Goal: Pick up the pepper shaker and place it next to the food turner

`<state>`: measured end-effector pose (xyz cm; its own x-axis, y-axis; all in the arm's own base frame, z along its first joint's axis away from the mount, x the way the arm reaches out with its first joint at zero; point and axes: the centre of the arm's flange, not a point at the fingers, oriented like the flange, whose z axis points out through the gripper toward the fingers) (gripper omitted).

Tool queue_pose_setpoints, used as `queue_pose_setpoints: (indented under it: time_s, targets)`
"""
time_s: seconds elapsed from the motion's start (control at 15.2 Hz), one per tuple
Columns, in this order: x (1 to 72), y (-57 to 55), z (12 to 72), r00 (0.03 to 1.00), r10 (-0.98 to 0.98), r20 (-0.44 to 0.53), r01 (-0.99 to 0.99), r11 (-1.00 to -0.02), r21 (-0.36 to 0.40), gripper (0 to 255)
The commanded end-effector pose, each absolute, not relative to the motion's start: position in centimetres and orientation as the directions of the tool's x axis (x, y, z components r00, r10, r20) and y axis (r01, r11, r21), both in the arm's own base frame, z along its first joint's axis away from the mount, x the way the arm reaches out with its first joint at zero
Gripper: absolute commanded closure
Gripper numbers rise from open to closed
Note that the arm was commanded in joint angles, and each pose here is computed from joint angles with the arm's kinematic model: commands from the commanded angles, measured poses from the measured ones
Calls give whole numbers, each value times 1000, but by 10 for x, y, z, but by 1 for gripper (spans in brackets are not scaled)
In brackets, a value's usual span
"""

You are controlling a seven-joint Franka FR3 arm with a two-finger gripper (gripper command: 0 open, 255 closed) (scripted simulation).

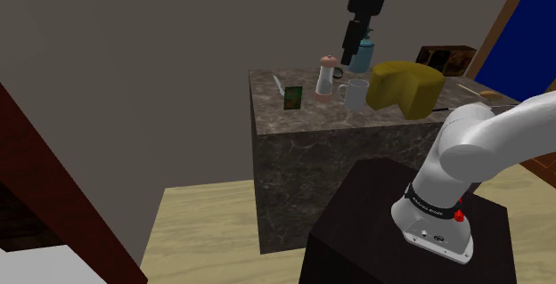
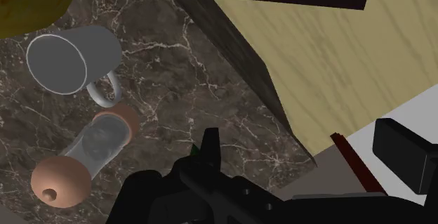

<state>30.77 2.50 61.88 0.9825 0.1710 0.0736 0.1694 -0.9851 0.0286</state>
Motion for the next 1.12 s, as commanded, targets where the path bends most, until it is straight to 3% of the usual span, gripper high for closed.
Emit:
queue_pose_setpoints:
  time_s: [0.0, 1.06]
  targets:
    - [308, 25, 619, 983, 171, 74, 169, -985, 29, 0]
    - [431, -166, 578, 989, 123, 81, 133, -984, -121, 0]
